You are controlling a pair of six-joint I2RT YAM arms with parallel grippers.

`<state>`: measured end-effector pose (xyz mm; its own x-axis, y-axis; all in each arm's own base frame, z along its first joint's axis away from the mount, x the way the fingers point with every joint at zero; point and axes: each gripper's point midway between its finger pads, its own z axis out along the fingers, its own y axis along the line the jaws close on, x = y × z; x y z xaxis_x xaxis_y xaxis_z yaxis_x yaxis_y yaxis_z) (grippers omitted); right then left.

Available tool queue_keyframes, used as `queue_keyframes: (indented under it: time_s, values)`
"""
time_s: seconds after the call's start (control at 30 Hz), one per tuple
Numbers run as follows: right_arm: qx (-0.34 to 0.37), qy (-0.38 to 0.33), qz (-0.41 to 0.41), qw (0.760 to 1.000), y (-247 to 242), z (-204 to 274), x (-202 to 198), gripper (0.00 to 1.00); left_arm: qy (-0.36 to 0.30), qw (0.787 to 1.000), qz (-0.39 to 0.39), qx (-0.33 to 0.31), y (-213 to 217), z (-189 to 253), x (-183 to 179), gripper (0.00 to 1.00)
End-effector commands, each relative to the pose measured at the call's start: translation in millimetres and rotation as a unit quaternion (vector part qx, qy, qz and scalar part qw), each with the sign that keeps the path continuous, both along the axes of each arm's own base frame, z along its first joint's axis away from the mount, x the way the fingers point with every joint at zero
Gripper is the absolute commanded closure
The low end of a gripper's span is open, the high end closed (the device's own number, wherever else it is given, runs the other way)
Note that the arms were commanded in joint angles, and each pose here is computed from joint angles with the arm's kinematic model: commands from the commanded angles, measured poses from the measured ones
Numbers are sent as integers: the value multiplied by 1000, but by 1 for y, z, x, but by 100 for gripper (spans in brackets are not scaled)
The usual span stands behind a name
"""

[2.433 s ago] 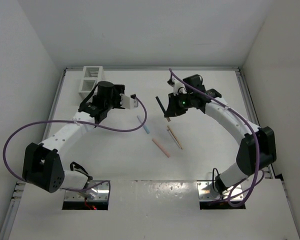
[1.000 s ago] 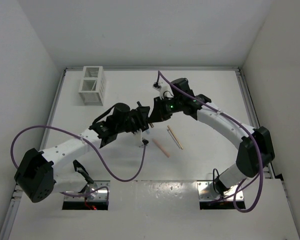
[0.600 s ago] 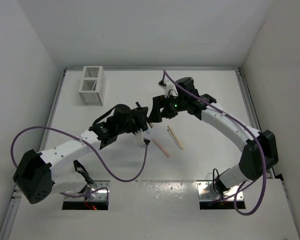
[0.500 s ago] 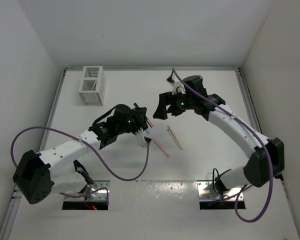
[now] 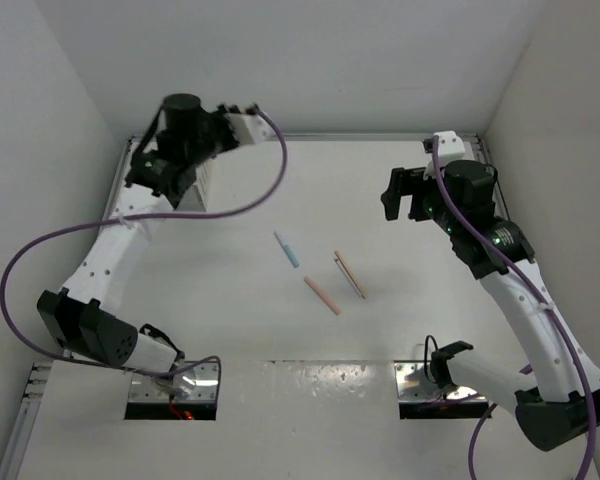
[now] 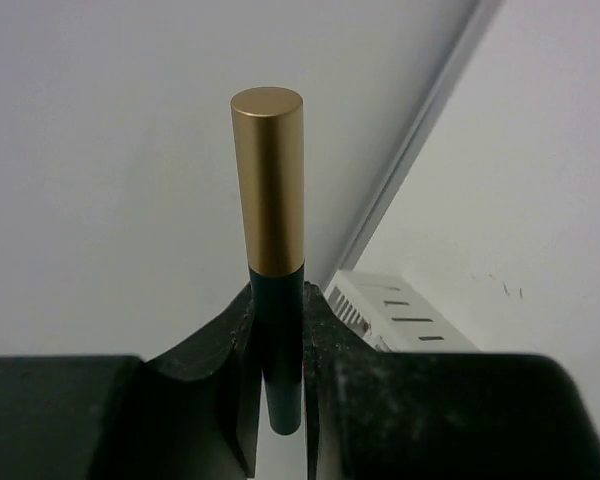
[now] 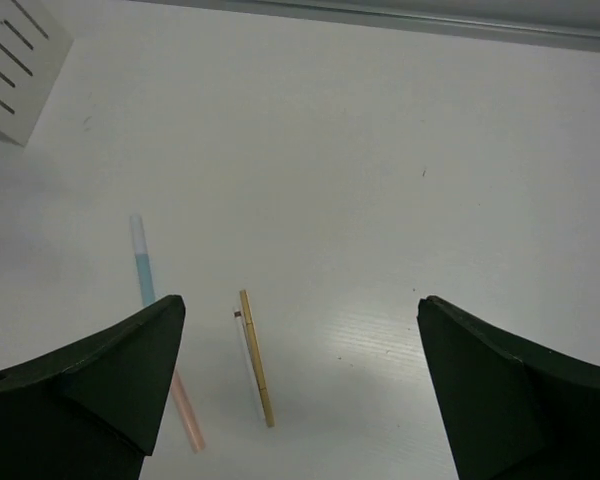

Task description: Organize the makeup

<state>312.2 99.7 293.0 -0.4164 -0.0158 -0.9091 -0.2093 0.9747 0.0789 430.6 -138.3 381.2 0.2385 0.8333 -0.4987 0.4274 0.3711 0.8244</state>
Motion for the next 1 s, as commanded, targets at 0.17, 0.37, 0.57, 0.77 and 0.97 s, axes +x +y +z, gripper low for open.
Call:
queue_keyframes:
  time_s: [0.17,0.37,0.57,0.77,0.97]
  values:
    - [18,54,36,998,23,-40,4,0,61,949,70,-300,75,6,30,100]
    - [-13,69,69,995,33,-50,-6,0,21,916,66,-394,111,-24,108,100]
    - [-44,83,67,993,23,-76,-19,0,-44,907,78,-411,145,-37,159,100]
    - [-59,95,80,990,22,-92,-25,0,-24,906,92,-413,160,-94,189,100]
    - [-66,110,90,988,26,-108,-24,0,-45,910,95,-400,168,-93,212,100]
